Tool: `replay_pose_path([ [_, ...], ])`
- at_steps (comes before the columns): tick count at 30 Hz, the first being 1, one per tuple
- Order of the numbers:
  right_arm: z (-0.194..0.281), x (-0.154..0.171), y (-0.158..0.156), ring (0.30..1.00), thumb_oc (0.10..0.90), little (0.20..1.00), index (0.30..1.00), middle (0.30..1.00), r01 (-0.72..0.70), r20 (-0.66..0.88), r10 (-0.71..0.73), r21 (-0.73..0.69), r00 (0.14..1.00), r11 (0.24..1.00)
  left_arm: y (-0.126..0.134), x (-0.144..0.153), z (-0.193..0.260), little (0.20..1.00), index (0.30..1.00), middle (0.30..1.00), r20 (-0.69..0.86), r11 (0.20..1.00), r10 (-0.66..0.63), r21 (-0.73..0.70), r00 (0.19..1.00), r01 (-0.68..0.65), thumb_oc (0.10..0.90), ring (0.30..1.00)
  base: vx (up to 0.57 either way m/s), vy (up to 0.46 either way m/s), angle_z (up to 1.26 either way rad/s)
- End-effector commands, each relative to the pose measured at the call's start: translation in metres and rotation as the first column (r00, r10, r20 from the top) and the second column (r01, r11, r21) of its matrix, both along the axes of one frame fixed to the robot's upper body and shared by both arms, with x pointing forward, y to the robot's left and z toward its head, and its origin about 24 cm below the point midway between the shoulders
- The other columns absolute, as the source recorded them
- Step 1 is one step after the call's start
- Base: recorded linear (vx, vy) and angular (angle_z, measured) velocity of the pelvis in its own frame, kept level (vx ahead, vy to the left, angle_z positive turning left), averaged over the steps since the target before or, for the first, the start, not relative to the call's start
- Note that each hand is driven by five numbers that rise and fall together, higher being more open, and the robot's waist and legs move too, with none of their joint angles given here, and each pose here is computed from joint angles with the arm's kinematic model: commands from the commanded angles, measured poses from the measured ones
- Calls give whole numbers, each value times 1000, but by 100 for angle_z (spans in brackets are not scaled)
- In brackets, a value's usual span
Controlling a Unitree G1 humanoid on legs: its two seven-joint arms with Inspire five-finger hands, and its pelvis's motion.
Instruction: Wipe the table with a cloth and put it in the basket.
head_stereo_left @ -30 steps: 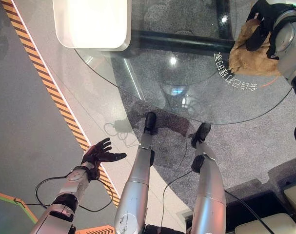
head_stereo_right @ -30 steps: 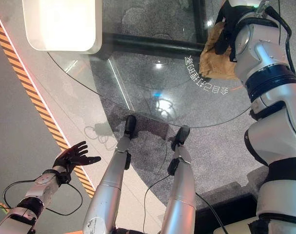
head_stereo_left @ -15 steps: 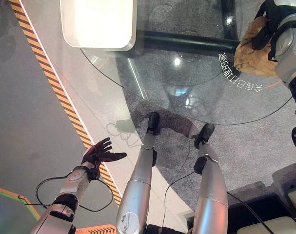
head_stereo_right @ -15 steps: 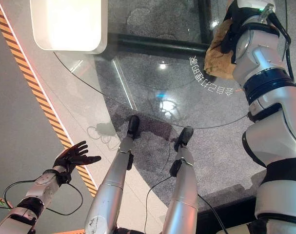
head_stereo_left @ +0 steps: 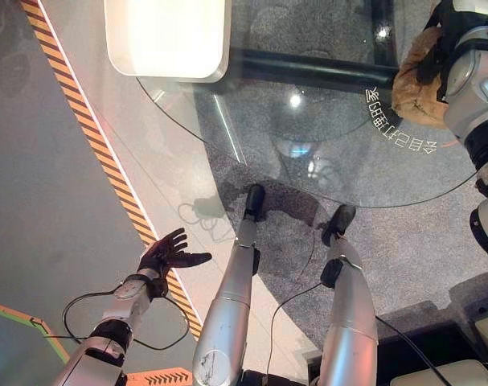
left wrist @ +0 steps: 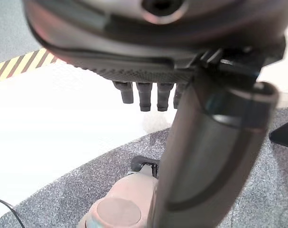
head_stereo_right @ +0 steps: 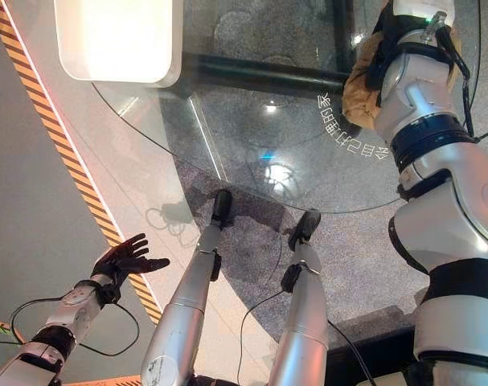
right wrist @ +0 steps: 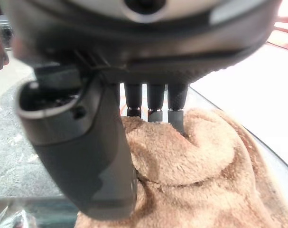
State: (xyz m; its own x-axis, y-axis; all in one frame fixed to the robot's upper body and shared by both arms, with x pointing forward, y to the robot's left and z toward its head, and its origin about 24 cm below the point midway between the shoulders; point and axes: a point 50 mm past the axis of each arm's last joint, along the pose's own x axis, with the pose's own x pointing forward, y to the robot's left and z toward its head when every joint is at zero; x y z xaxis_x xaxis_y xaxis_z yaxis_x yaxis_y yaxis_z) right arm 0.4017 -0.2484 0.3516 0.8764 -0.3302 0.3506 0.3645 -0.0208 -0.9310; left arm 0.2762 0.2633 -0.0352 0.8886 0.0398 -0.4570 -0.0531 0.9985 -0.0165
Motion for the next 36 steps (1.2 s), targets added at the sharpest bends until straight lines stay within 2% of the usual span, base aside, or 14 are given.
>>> replay_pose_path([
  [1, 27, -1, 42, 300, 100, 200, 300, 300, -166, 131, 174, -65, 976, 984, 9, -27, -19, 900, 900, 900, -76, 1000, 28, 14, 997, -27, 800, 900, 0, 0, 0],
  [15, 22, 2, 95, 300, 100, 200, 300, 300, -334, 118, 349, -128, 930, 934, 1, -30, -23, 900, 900, 900, -80, 1000, 13, 17, 997, -12, 800, 900, 7, 7, 3],
  [36, 1, -11, 186, 300, 100, 200, 300, 300, -602, 28, 623, -228, 781, 765, -4, -28, -23, 900, 900, 900, -75, 1000, 8, 23, 997, -6, 800, 900, 0, 0, 1],
])
